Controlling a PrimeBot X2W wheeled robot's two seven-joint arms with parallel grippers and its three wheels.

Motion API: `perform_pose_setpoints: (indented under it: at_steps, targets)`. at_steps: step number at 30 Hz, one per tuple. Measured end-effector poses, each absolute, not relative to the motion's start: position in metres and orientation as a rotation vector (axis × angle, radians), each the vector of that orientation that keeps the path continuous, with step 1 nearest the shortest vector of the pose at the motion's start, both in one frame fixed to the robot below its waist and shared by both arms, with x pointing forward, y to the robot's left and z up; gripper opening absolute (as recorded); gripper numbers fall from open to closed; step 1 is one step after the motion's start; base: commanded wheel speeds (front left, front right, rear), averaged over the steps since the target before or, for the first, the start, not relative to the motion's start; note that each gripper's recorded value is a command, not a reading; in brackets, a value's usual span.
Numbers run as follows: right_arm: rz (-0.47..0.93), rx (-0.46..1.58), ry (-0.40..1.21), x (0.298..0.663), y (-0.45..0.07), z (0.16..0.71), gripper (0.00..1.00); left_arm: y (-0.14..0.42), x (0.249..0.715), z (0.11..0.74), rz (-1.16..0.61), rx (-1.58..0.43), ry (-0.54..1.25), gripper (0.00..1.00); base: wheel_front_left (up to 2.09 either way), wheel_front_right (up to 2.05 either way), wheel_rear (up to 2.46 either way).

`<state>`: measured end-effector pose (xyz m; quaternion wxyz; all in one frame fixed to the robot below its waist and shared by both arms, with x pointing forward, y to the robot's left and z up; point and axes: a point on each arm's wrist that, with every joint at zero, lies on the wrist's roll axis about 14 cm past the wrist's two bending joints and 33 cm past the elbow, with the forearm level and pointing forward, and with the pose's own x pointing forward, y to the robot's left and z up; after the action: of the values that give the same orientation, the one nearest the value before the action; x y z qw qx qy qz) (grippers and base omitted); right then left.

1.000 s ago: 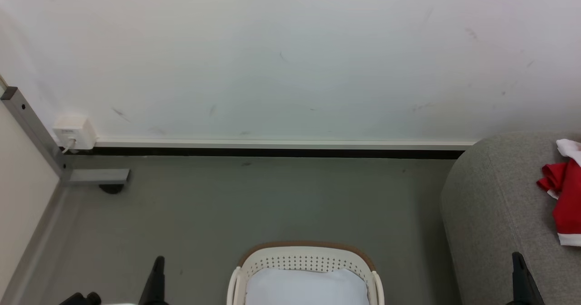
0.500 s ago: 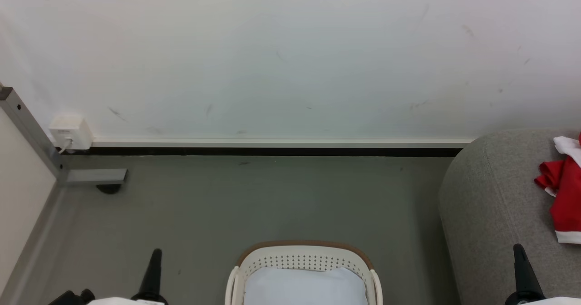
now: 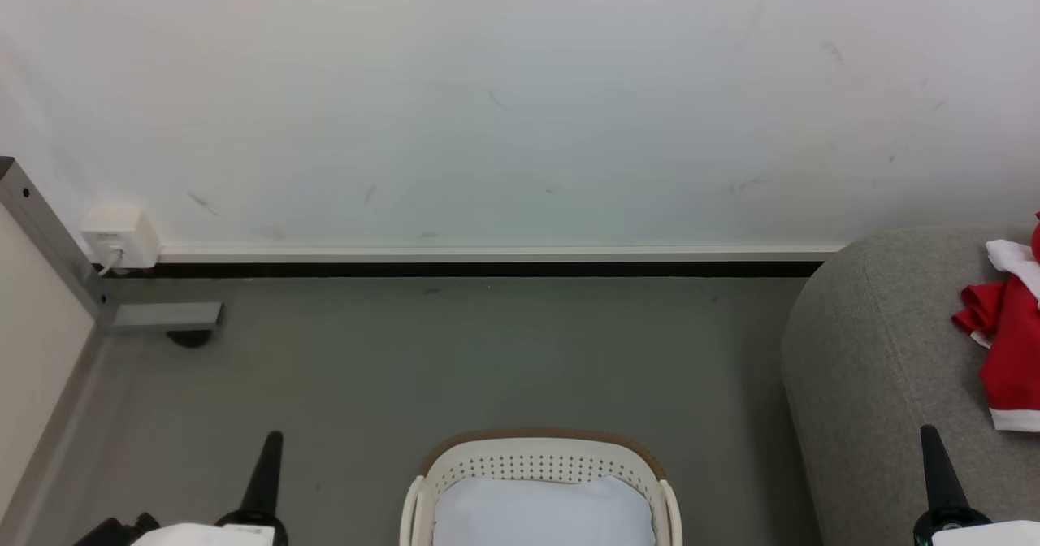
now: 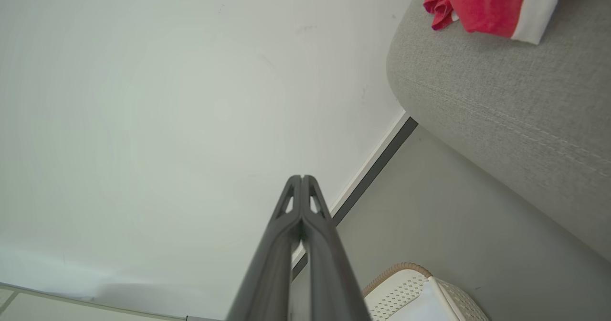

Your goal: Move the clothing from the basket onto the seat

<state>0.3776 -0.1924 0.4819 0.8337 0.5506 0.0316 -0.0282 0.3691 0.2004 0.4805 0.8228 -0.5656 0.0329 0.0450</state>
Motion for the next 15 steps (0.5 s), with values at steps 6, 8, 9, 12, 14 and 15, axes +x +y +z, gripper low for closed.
perform_pose_setpoints:
  at_steps: [6, 8, 9, 12, 14, 15]
  targets:
    - [-0.056, 1.226, 0.063, 0.3787, -0.1929, 0.4840, 0.00, 0.2000, 0.3712, 0.4829, 0.085, -1.253, 0.064, 0.00, 0.00, 0.00, 0.00]
    - [-0.055, 1.242, 0.062, 0.3788, -0.1931, 0.4843, 0.00, 0.2000, 0.3719, 0.4836, 0.084, -1.277, 0.062, 0.00, 0.00, 0.00, 0.00]
    - [-0.056, 1.252, 0.061, 0.3788, -0.1934, 0.4846, 0.00, 0.2001, 0.3723, 0.4841, 0.083, -1.286, 0.060, 0.00, 0.00, 0.00, 0.00]
    - [-0.053, 1.282, 0.058, 0.3796, -0.1936, 0.4859, 0.00, 0.1998, 0.3743, 0.4863, 0.076, -1.306, 0.057, 0.00, 0.00, 0.00, 0.00]
    - [-0.050, 1.297, 0.054, 0.3804, -0.1939, 0.4874, 0.00, 0.2002, 0.3754, 0.4880, 0.072, -1.319, 0.051, 0.00, 0.00, 0.00, 0.00]
    - [-0.047, 1.306, 0.054, 0.3809, -0.1937, 0.4881, 0.00, 0.2001, 0.3756, 0.4883, 0.070, -1.331, 0.050, 0.00, 0.00, 0.00, 0.00]
